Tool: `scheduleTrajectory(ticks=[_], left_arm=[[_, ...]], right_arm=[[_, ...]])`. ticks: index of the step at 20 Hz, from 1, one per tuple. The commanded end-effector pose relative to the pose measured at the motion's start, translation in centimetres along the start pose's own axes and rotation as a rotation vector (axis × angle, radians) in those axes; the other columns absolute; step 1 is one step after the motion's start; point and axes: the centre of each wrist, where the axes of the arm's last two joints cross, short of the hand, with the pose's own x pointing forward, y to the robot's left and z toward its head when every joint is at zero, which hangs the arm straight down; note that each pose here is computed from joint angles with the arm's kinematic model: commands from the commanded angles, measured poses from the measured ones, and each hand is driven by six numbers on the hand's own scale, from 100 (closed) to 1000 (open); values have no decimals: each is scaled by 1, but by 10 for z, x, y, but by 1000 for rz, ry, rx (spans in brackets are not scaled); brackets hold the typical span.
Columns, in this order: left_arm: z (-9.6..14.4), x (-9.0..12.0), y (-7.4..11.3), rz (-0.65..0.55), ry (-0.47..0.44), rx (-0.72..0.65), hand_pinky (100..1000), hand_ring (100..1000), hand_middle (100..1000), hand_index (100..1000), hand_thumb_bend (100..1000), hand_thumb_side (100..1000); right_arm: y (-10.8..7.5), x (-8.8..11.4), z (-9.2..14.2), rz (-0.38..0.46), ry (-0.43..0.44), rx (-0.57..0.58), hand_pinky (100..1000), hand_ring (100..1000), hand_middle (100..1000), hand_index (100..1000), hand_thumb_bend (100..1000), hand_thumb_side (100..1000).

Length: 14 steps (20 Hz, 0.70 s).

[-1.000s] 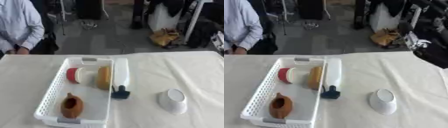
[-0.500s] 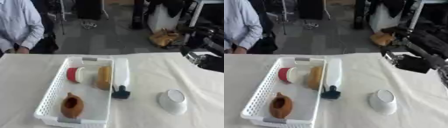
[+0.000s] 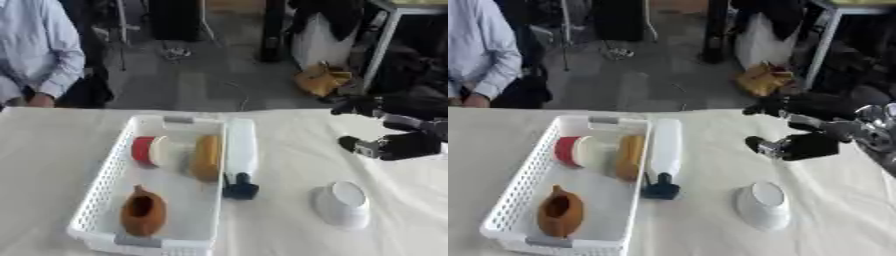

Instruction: Pick up objects on the table and place them in the box.

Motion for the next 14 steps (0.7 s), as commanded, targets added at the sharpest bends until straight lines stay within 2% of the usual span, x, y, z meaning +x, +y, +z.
scheduleTrajectory(ticks=[1, 2, 3, 6, 9, 11, 13, 14], left_arm=[[-9, 2, 3, 3, -37, -6, 988, 974, 925, 956, 100, 1000], [-9, 2, 3, 3, -36, -6, 988, 974, 925, 956, 100, 1000], [-9, 2, 3, 3, -36, -6, 988, 974, 923, 955, 100, 1000], [-9, 2, 3, 5, -34, -7, 987, 975, 919, 952, 100, 1000], [-9, 3, 2, 6, -32, -9, 987, 975, 915, 949, 100, 1000], [-9, 3, 2, 6, -30, -11, 987, 975, 915, 948, 100, 1000], [-8, 2, 2, 5, -27, -12, 987, 974, 914, 946, 100, 1000], [-8, 3, 2, 5, -27, -12, 987, 974, 912, 944, 100, 1000]], right_arm=[[-6, -17, 8, 12, 39, 53, 905, 997, 941, 1000, 412, 1000], [-4, -20, 7, 7, 42, 60, 905, 997, 941, 1000, 412, 1000], [-1, -22, 7, -1, 47, 73, 920, 1000, 960, 1000, 491, 1000], [17, -33, 5, -74, 56, 164, 961, 1000, 997, 1000, 576, 1000], [22, -37, 3, -112, 58, 192, 939, 1000, 955, 1000, 575, 1000], [27, -40, 4, -136, 73, 182, 939, 1000, 960, 1000, 582, 1000], [34, -41, 3, -160, 78, 178, 957, 1000, 983, 1000, 595, 1000], [37, -41, 3, -164, 78, 180, 1000, 1000, 1000, 1000, 634, 1000]])
